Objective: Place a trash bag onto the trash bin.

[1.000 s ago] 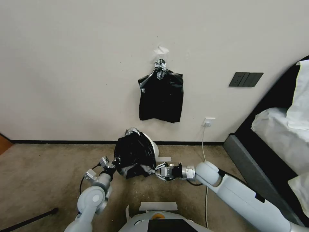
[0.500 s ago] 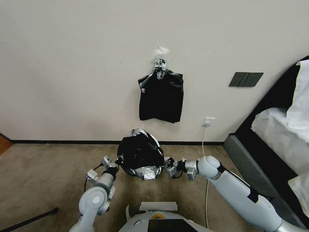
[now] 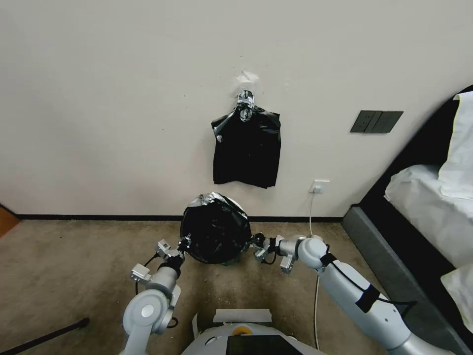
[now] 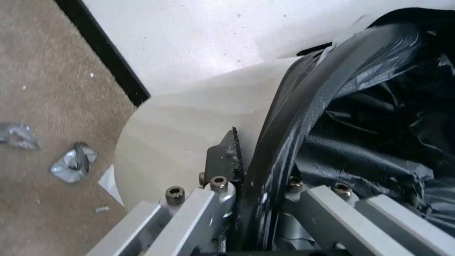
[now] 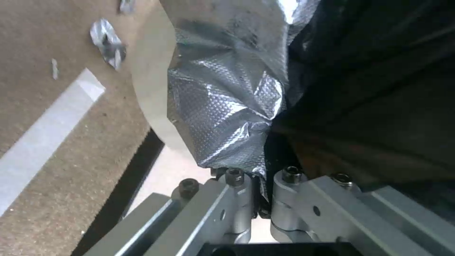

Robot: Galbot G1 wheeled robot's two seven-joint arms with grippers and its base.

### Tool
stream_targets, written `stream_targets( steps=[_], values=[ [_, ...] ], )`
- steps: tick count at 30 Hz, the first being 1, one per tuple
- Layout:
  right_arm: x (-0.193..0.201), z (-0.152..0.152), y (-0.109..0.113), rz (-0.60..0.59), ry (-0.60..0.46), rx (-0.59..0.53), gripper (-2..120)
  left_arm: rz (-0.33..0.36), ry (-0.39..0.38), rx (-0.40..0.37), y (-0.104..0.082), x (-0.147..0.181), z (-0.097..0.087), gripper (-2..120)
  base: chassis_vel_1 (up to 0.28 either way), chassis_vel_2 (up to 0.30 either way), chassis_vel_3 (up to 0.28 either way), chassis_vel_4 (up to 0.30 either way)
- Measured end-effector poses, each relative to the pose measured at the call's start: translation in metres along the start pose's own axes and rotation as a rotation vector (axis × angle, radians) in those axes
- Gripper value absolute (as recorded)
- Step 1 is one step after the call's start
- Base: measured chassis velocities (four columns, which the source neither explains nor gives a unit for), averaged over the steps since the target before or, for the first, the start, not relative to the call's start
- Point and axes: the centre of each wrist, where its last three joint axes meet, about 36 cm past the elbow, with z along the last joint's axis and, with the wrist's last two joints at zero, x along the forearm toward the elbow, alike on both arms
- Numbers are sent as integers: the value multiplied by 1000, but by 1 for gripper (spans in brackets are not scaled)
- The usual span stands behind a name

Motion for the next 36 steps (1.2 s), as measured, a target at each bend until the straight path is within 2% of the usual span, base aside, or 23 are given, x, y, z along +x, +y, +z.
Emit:
stream_targets(
  steps=[5,7,8,10,12,16,17,20,21,23,24,25,26,28,29,31,36],
  values=[
    [3,8,11,-5,45,-55,2,-5,13,2,1,4,0,3,0,0,0,0],
    [5,6,15,-5,34,-97,10,-11,9,-4,3,4,-2,3,0,0,0,0],
    [5,6,15,-5,34,-97,10,-11,9,-4,3,4,-2,3,0,0,0,0],
    [7,2,14,-4,15,-136,21,-20,4,-15,6,1,-5,3,0,0,0,0],
    [7,0,14,-2,9,-143,24,-22,4,-18,7,1,-5,3,0,0,0,0],
    [6,-2,14,8,2,-172,40,-24,2,-24,7,0,-5,3,0,0,0,0],
    [6,-2,14,8,2,-172,40,-24,2,-24,7,0,-5,3,0,0,0,0],
    [6,-4,16,24,-2,-231,55,-42,-2,-54,11,-4,-2,2,0,0,0,0],
    [6,-4,16,24,-2,-231,55,-42,-2,-54,11,-4,-2,2,0,0,0,0],
    [7,-8,20,53,6,-310,64,-52,-6,-75,14,-7,-3,1,0,0,0,0],
    [10,-14,23,84,14,-406,70,-55,-10,-89,17,-9,-5,1,0,0,0,0],
    [10,-14,23,84,14,-406,70,-55,-10,-89,17,-9,-5,1,0,0,0,0],
    [12,-18,26,100,12,-476,74,-57,-13,-97,18,-10,-7,1,0,0,0,0],
    [17,-26,30,135,-20,-634,86,-66,-22,-120,21,-14,-12,1,0,0,0,0],
    [17,-26,30,135,-20,-634,86,-66,-22,-120,21,-14,-12,1,0,0,0,0],
    [24,-33,35,143,-64,-748,95,-75,-32,-141,24,-17,-17,1,0,0,0,0],
    [32,-33,40,132,-106,-777,100,-79,-38,-152,26,-21,-20,1,0,0,0,0]
  ],
)
